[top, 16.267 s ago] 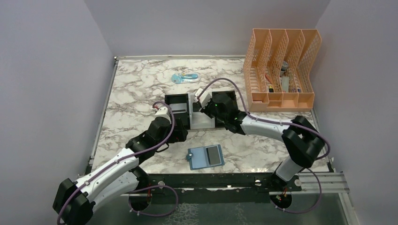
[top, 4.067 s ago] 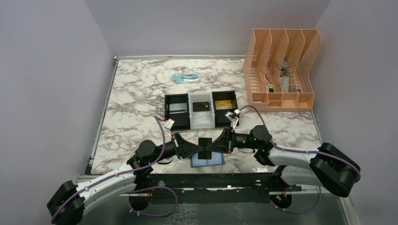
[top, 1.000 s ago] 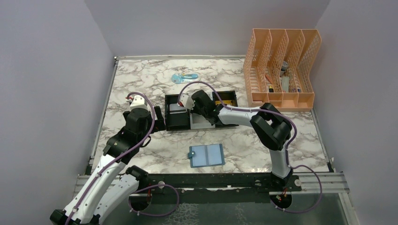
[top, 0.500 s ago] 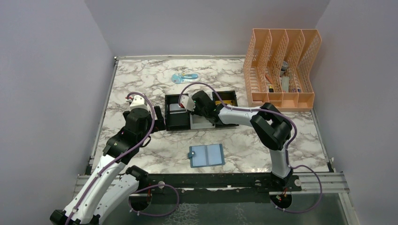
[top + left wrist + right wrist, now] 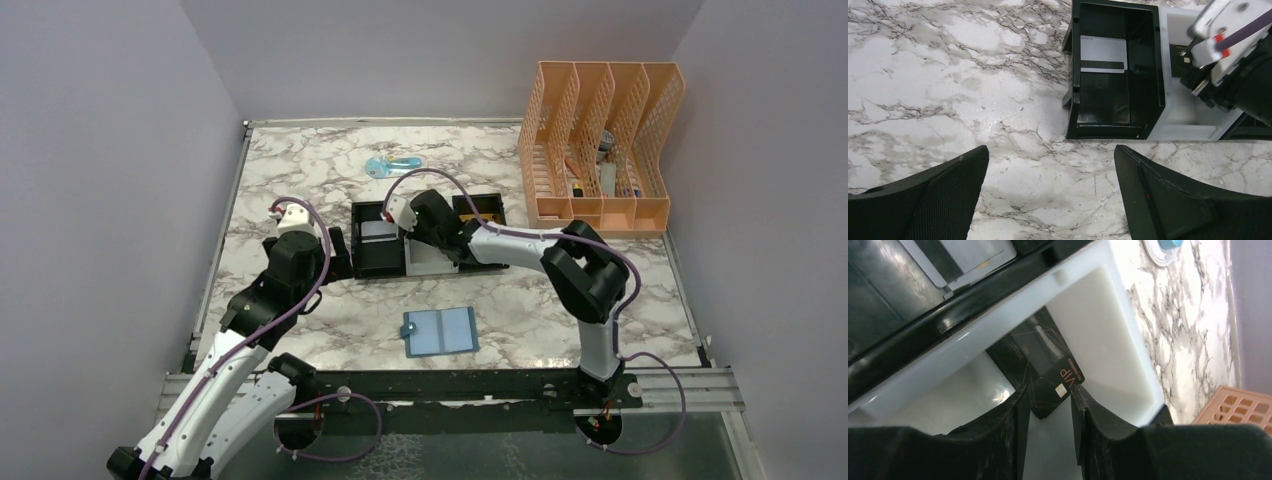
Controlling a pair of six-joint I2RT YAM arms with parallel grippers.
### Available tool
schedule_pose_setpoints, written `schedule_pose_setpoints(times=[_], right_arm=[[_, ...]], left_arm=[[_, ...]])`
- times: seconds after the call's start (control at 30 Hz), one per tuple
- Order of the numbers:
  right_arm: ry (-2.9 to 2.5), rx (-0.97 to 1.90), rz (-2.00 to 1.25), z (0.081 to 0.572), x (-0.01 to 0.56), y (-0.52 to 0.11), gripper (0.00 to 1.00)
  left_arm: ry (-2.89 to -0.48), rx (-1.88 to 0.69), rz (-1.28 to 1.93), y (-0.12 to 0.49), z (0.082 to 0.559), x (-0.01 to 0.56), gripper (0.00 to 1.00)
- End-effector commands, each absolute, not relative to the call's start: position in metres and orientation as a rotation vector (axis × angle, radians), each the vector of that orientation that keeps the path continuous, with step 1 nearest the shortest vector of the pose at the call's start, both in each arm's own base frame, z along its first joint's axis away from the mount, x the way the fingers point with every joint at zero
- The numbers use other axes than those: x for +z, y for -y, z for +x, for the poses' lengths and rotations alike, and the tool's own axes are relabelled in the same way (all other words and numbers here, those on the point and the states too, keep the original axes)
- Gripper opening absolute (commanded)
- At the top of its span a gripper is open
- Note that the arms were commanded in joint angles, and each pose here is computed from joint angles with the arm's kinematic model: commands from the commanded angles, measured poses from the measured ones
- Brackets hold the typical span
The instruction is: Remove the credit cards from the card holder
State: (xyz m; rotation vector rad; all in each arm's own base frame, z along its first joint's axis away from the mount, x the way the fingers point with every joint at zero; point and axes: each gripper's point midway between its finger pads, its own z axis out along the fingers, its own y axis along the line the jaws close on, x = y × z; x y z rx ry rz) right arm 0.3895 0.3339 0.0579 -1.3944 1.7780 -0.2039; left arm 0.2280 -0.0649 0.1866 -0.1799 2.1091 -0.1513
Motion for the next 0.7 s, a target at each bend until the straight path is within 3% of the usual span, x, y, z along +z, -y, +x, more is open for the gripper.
schedule_pose_setpoints(times=[0.0,0.2,0.37,0.53,0.67], right_arm=[[-1.796,0.039,-1.056,0.383,0.134,-0.353,0.36],[-1.866,0.427,-0.602,0.329,0.171,-0.330,0.39],[-2.039,0.807,-0.238,0.262,0.143,-0.307,0.43],[-2.094,1.122,-0.232,0.205,0.135,-0.308,0.43],[-2.183,1.105,-0.182,0.182,0.118,-0.284,0.42]], left_arm=[[-2.097,-0.181,-0.159,0.069,0.229,0.188,0.99],[-2.086,-0.268,-0.088,0.084,0.228,0.190,0.98],[-2.069,-0.453,0.023,0.115,0.224,0.197,0.98],[-2.136,-0.954,0.149,0.188,0.198,0.186,0.88],[-2.181,-1.033,0.158,0.206,0.178,0.163,0.85]])
